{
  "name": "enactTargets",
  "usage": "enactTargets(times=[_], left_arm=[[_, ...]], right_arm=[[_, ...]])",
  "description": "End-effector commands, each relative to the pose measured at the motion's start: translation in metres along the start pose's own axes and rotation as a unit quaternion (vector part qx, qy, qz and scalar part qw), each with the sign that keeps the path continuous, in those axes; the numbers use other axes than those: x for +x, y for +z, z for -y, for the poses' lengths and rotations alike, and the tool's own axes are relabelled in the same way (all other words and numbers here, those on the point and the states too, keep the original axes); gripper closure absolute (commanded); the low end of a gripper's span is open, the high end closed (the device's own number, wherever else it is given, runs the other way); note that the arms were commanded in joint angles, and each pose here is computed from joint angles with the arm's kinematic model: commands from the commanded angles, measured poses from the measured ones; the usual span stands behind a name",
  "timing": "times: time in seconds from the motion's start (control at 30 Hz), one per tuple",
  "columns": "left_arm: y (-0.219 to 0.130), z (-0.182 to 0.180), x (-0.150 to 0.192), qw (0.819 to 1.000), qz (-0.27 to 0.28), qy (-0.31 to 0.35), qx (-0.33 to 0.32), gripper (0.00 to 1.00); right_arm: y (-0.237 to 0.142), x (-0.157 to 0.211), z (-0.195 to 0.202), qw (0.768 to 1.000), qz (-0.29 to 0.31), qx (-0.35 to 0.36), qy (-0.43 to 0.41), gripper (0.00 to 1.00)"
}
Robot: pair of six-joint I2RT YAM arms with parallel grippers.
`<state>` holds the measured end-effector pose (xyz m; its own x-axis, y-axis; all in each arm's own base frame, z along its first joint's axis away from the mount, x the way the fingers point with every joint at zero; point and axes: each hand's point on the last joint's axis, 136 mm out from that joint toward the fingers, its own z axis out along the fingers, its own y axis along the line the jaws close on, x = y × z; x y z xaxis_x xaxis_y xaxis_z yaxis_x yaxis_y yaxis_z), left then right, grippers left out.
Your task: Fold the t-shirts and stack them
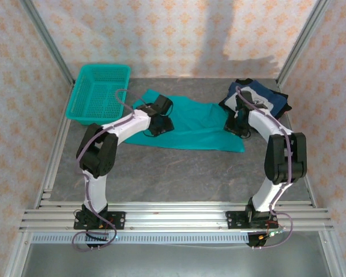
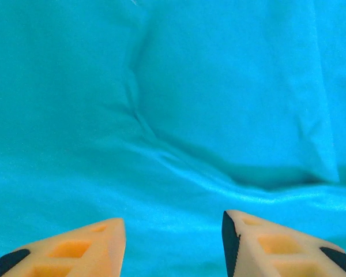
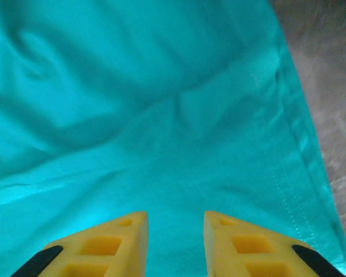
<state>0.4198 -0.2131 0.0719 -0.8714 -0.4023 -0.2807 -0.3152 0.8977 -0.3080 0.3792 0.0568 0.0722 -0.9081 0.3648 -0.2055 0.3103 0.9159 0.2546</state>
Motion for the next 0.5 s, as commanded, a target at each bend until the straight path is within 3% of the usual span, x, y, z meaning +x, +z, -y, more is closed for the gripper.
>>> enactTargets(times=[0.0,0.3,0.47], left_arm=[[-0.008,-0.043,-0.022,0.998,0.025,-0.018,-0.058,0.53],[0.015,-0.118,-0.033,0.989,0.024,-0.056,-0.137,0.55],[0.02,-0.144,-0.018,0.982,0.012,-0.057,-0.178,0.56]], right_arm=[[0.018,0.001,0.004,1.0,-0.007,0.003,0.023,0.71],[0.039,0.022,0.041,0.995,-0.035,0.086,0.046,0.72],[0.039,0.038,0.06,0.989,-0.052,0.129,0.046,0.72]])
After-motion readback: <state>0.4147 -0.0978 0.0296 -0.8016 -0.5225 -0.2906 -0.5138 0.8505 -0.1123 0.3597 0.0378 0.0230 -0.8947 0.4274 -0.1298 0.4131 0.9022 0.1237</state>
